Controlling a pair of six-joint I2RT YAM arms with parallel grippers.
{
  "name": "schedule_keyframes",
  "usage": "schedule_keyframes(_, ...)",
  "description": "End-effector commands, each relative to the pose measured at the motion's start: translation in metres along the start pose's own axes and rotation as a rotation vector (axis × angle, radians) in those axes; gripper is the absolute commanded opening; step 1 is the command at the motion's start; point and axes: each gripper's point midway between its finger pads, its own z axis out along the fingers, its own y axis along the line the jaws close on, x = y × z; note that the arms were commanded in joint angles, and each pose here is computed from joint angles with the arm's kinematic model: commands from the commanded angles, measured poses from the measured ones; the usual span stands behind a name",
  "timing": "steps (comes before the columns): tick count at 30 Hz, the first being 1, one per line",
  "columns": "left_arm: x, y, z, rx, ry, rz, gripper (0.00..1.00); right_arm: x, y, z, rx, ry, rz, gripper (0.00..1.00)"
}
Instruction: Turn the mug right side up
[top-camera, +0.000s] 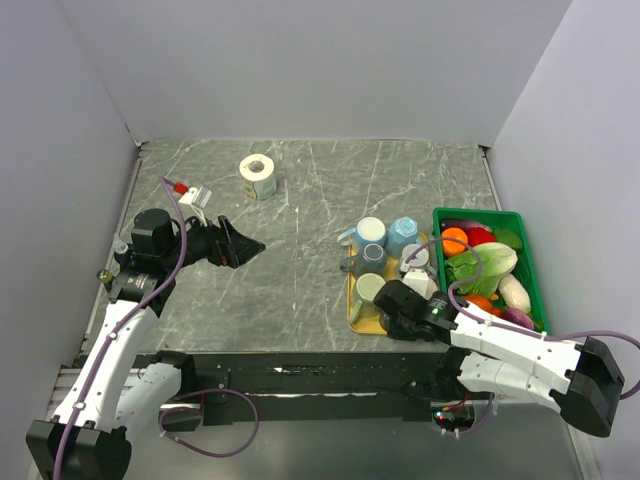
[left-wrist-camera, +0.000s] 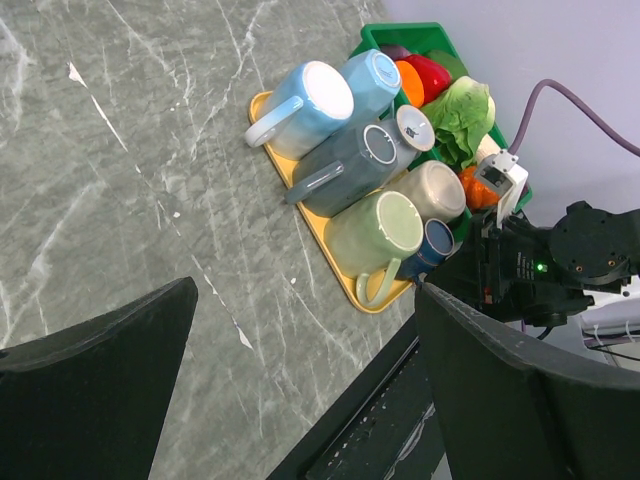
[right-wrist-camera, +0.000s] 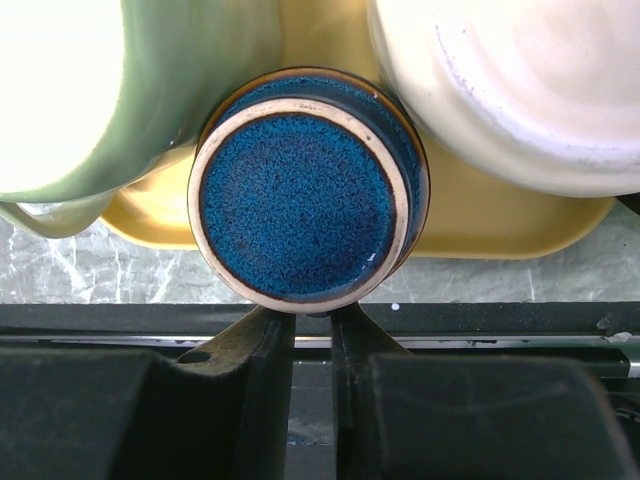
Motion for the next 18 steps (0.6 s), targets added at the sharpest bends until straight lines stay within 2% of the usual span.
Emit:
schedule_keyframes(1,-0.006,-0.006,-0.002,0.017,-0.019,0.026,0.96,-0.021,0.004,-0.013,0.0,-0.082,0.005,0.0)
schedule_keyframes(9,-0.007,-0.012,-0.002,0.045,-0.017,0.014,0.96,-0.032,0.008,-0.048,-0.066,-0.106,0.016,0.0)
schedule_keyframes(18,-0.011,-0.011,-0.003,0.016,-0.021,-0.026,0.96,-0.056,0.032,-0.114,-0.293,-0.154,0.052,0.0)
